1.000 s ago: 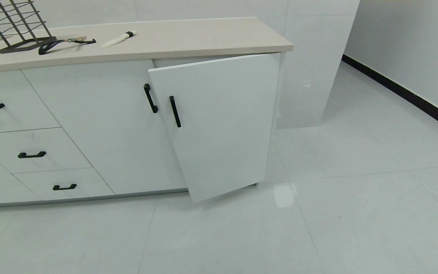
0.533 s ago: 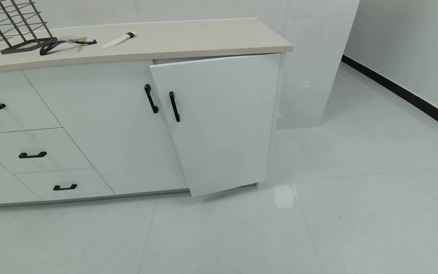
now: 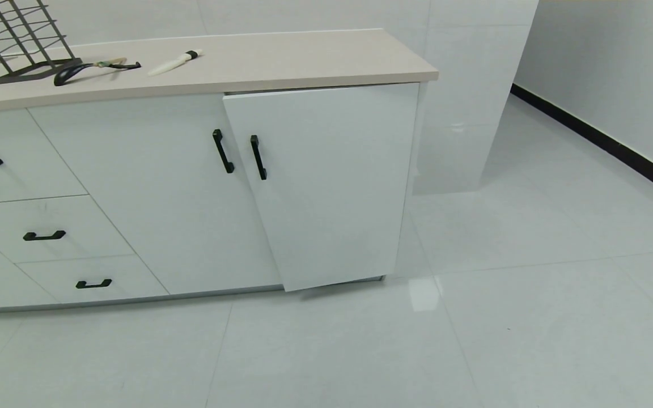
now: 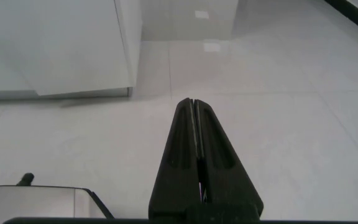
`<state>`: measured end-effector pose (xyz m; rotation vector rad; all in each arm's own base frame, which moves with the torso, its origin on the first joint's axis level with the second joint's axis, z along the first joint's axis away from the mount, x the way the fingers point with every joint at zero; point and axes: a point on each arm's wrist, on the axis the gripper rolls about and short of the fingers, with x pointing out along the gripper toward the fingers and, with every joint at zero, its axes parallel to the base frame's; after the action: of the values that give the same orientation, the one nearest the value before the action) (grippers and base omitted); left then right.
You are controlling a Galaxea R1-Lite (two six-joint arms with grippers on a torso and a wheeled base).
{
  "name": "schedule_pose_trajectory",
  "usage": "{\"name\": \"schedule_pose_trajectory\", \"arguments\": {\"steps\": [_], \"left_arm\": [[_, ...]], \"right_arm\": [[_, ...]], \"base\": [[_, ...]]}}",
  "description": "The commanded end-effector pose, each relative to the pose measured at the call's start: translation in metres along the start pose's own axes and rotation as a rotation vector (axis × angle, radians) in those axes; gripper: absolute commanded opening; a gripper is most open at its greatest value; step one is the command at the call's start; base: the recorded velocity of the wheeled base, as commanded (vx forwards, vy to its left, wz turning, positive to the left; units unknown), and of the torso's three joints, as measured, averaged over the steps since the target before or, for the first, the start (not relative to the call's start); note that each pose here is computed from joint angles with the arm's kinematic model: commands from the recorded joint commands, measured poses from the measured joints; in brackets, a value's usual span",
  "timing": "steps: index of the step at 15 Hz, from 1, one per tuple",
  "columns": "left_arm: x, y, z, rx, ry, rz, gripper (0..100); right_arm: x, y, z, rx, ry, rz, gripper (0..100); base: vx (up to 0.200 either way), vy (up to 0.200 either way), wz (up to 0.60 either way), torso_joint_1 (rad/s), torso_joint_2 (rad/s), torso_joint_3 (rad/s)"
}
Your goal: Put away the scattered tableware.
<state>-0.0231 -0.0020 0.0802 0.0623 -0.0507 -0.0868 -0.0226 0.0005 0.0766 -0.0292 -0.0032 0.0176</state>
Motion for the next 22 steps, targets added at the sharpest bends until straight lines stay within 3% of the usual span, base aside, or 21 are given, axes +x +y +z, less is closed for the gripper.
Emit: {"name": "schedule_pose_trajectory", "arguments": {"steps": [1,3,22], "left_arm": [[0.0001,0.0,0.0001,0.0,0.001,0.001,100],[0.0001,0.0,0.0001,0.001,0.001,0.001,100],[0.0001,0.0,0.0001,0.0,0.001,0.001,100]], "right_arm": [[-0.0003,0.0001,-0.0006,-0.002,0.0,0.002,0],[-0.0002,0.0001,-0.001,-0.008,0.001,0.004,0],[-0.0003,0.0001,-0.0007,0.003,0.001,0.001,0]], "base": [[0.2,0.2,0.0,0.007,0.01,0.002],[0.2,0.2,0.0,0.005,0.0,0.005],[0.0,0.2,0.0,0.004,0.0,0.002]]}}
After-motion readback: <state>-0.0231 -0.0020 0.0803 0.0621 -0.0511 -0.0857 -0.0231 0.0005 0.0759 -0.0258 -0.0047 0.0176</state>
